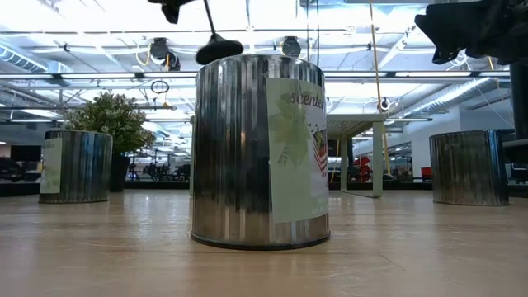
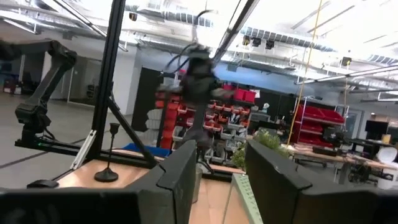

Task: Pick & Place candle stick holders
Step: Put the middle candle holder on the shelf

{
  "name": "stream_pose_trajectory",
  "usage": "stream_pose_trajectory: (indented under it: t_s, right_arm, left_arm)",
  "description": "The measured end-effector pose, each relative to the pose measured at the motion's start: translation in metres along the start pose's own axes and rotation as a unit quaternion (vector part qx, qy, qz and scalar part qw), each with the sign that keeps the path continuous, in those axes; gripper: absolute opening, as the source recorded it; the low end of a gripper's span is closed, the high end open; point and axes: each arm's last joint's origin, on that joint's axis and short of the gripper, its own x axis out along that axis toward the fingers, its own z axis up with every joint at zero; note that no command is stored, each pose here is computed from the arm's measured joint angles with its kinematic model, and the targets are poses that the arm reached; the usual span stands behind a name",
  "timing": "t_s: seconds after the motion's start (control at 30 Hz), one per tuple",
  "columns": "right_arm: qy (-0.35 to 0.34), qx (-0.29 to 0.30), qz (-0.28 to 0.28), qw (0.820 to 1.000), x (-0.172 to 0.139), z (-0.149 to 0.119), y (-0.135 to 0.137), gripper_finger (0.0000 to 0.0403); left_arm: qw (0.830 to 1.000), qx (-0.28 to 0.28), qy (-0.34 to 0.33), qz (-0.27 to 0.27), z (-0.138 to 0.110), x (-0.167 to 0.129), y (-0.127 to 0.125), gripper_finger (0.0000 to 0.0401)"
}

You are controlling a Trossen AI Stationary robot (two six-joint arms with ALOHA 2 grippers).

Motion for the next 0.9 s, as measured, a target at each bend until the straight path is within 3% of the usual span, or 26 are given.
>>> stream_pose_trajectory:
  t_s: [0.17,0.33,0.53,0.7,0.9]
  right_arm:
    - [0.014,-0.016,0.003,1.0,0.002,-0.003,0.001,0.013]
    - [0.022,-0.018,0.005,1.0,0.003,-0.005,0.001,0.013]
    - [0.037,-0.018,0.009,0.999,0.004,-0.008,0.002,0.013]
    - [0.044,-0.007,0.01,0.999,0.005,-0.009,0.003,0.013]
    - [0.045,-0.006,0.011,0.999,0.005,-0.01,0.003,0.013]
  left_arm:
    - [0.998,-0.012,0.004,0.061,0.018,0.013,0.055,0.0009]
    - [0.995,-0.036,0.019,0.093,0.019,0.033,0.111,0.0009]
    - [0.986,-0.058,0.075,0.138,-0.006,0.061,0.168,0.0012]
    - [0.977,-0.082,0.097,0.169,-0.021,0.066,0.196,0.0009]
    - [0.966,-0.112,0.138,0.186,-0.036,0.061,0.208,0.001]
